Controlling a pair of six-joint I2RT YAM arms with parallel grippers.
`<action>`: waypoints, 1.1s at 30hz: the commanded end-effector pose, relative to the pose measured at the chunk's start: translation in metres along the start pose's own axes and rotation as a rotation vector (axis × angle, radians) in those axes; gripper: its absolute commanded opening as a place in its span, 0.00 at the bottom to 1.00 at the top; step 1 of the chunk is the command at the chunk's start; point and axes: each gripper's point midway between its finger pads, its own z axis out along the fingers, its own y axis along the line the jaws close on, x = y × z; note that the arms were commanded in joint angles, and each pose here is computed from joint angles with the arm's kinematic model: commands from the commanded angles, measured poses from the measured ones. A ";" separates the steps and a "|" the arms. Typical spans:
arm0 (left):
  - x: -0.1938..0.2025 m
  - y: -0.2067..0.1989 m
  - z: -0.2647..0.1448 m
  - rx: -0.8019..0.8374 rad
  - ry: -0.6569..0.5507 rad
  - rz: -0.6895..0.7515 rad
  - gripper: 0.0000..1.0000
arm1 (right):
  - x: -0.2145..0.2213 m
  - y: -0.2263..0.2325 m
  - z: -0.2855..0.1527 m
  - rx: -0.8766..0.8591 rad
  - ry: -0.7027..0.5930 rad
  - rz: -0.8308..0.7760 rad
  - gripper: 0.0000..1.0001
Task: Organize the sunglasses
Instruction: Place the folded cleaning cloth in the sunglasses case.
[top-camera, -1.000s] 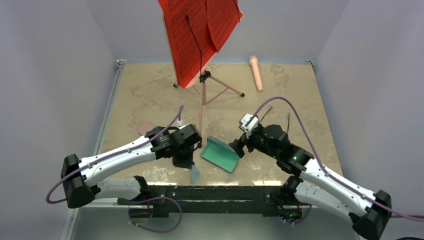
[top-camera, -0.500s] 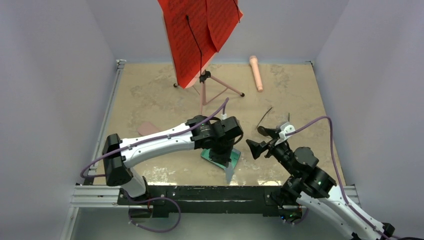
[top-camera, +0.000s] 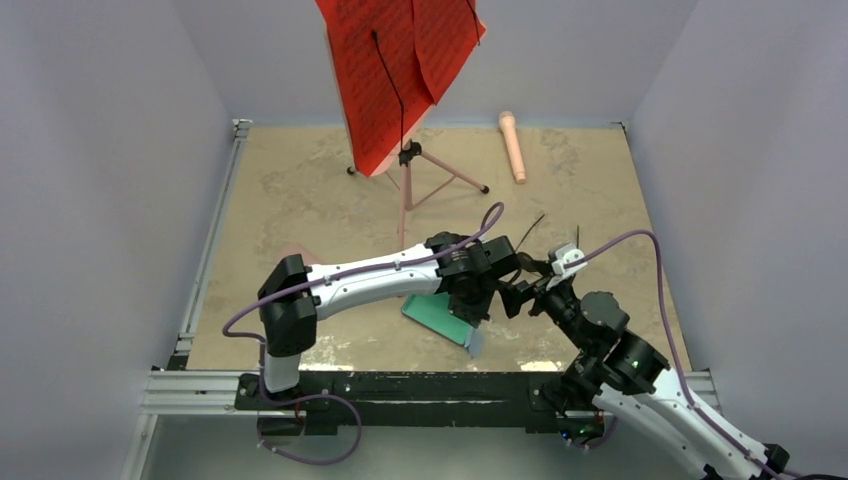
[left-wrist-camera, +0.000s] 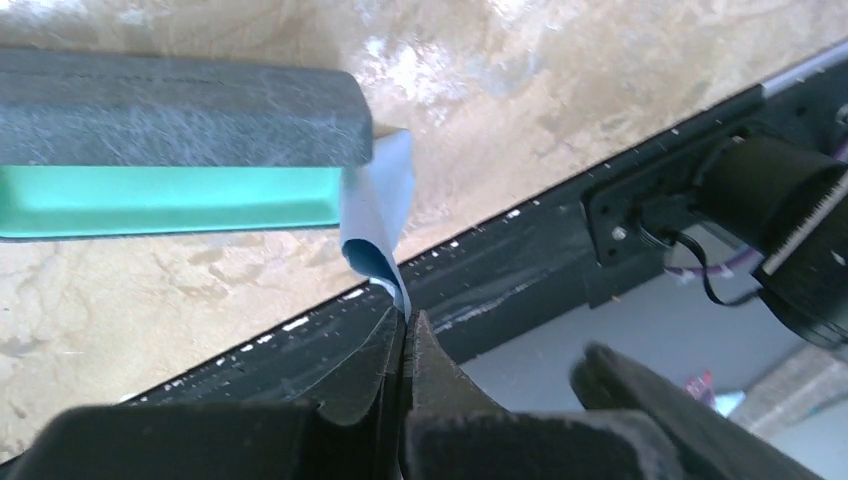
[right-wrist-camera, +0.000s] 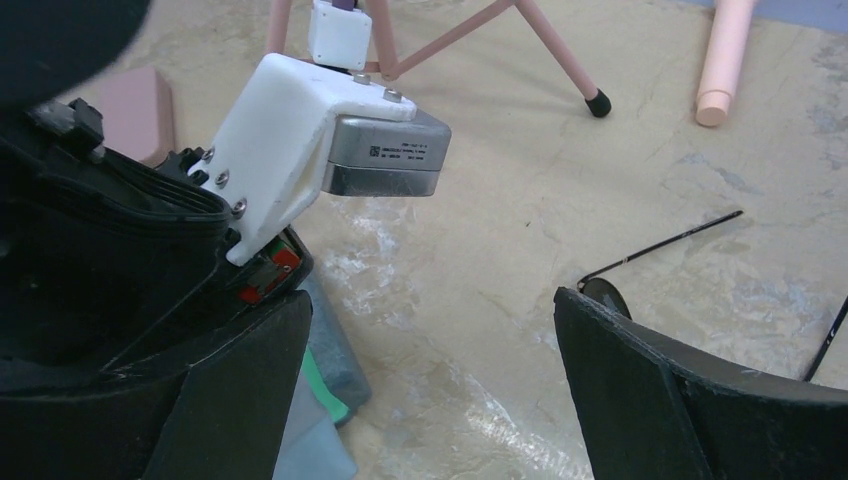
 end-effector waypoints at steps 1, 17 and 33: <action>-0.016 0.020 0.006 -0.087 -0.075 0.045 0.00 | -0.014 0.001 0.001 0.004 -0.044 0.023 0.97; -0.017 0.088 0.018 -0.278 -0.124 0.032 0.00 | -0.007 0.002 0.004 0.006 -0.004 0.012 0.97; -0.019 0.124 0.035 -0.332 -0.141 0.008 0.00 | -0.003 0.001 0.005 0.009 0.018 0.007 0.96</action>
